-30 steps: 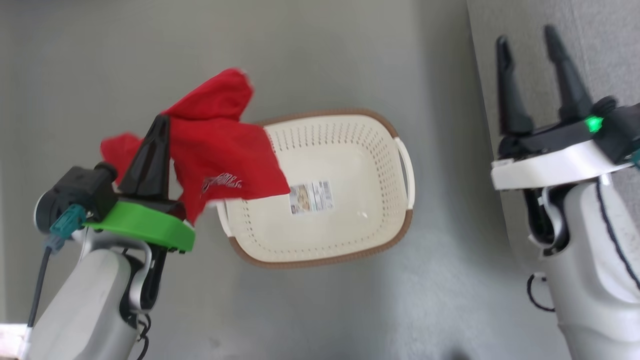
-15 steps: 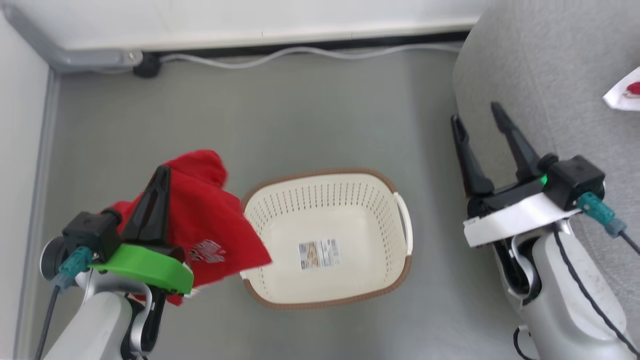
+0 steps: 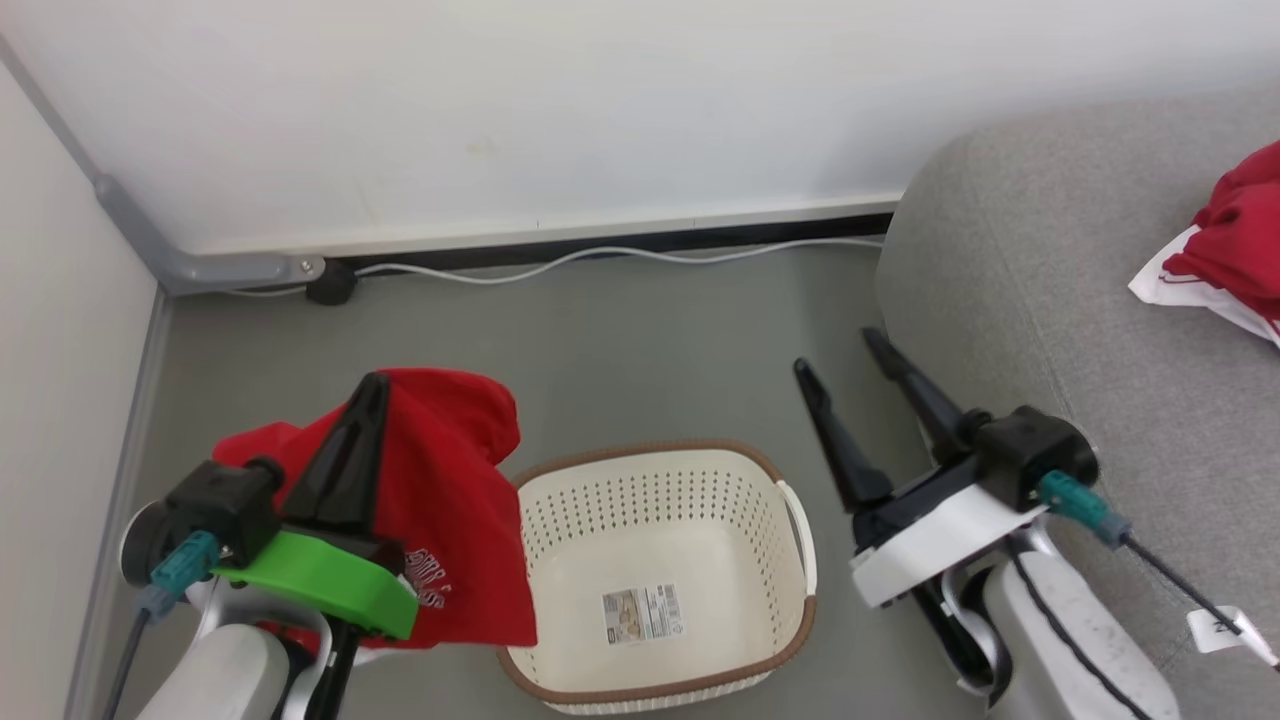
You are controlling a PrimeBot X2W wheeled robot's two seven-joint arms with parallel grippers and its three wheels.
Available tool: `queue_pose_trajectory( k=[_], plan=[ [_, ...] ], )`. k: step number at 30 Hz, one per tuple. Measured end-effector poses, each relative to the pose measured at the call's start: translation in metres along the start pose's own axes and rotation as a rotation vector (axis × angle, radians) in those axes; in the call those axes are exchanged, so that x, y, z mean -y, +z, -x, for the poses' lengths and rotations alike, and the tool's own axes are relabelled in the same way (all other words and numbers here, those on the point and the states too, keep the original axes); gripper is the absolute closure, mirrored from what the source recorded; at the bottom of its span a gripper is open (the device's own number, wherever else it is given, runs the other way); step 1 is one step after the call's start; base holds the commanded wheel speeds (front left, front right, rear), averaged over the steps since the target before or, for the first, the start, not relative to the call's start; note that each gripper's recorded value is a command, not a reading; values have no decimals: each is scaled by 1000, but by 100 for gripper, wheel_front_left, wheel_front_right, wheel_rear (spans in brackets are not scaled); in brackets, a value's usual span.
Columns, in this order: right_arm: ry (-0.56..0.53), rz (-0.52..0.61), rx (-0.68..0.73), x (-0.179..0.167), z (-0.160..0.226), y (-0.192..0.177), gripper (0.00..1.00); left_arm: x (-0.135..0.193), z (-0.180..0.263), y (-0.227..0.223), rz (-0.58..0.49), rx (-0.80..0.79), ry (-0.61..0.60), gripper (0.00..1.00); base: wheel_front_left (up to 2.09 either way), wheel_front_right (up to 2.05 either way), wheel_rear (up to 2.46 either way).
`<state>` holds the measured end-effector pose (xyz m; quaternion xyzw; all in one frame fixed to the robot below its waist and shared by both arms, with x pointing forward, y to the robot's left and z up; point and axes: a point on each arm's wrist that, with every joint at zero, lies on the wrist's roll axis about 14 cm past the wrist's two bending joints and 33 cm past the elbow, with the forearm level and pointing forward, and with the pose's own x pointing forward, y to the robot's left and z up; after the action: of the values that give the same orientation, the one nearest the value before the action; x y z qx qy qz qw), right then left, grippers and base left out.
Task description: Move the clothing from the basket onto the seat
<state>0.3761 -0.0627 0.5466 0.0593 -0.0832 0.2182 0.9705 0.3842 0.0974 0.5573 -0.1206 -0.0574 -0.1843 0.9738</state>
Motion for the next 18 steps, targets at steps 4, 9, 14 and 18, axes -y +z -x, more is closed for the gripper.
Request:
queue_pose_trajectory(
  k=[4,9,14,18],
  plan=[
    [77,1,19,-29,3,7,0,23,3,13,0,23,-73,100,0,0,0],
    [224,-17,34,-82,9,13,0,59,5,20,13,26,-187,100,0,0,0],
    [317,-42,30,-113,13,14,0,89,2,24,39,32,-273,100,0,0,0],
    [337,-44,37,-118,12,17,0,111,2,28,57,39,-338,100,0,0,0]
  ],
)
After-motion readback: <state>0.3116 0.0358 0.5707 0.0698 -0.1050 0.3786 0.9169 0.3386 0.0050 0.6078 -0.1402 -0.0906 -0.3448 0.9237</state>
